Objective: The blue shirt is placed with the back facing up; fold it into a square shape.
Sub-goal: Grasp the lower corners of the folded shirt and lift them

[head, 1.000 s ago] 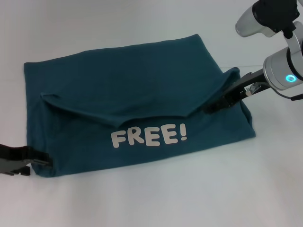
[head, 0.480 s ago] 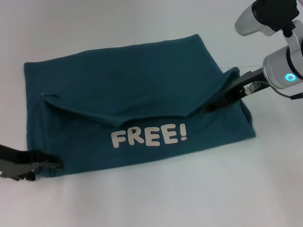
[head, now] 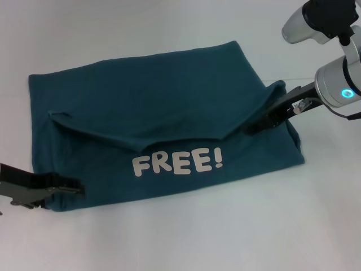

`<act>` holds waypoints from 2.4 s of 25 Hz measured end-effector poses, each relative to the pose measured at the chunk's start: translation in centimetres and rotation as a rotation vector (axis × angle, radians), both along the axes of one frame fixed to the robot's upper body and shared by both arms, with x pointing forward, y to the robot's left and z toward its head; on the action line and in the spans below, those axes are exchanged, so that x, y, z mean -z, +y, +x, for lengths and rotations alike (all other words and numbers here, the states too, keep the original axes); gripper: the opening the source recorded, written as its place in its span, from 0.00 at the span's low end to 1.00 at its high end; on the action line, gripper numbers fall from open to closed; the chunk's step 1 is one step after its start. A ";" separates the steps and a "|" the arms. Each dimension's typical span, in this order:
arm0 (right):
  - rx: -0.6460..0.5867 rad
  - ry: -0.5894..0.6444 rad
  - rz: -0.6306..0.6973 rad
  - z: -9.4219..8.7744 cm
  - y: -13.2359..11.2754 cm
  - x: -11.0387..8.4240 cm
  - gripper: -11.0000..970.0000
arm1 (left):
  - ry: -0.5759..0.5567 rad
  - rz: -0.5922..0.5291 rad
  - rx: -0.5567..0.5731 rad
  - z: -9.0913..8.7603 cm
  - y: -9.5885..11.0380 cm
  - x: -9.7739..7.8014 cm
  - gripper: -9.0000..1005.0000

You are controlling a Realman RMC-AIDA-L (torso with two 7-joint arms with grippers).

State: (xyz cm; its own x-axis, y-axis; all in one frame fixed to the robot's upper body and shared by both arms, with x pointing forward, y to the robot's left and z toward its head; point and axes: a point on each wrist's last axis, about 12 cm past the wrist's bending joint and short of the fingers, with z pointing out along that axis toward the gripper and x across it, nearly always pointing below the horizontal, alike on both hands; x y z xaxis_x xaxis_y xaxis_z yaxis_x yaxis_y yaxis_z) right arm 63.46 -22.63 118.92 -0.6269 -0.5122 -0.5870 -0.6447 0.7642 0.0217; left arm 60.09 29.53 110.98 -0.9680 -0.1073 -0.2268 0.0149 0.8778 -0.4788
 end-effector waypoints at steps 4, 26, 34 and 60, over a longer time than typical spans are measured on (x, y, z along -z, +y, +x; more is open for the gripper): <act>0.001 0.001 0.000 0.0 0.0 0.0 0.95 | 0.000 0.004 -0.001 0.1 -0.2 0.3 0.91; 0.008 -0.007 0.003 0.0 -0.2 0.0 0.94 | -0.025 0.052 0.035 0.0 0.0 1.1 0.66; 0.011 -0.002 0.007 -0.2 -0.4 0.2 0.94 | -0.028 0.046 0.050 -0.1 -0.1 1.0 0.20; 0.370 0.164 -0.076 -1.8 -6.5 2.1 0.94 | -0.058 0.040 0.121 -0.3 0.5 0.3 0.07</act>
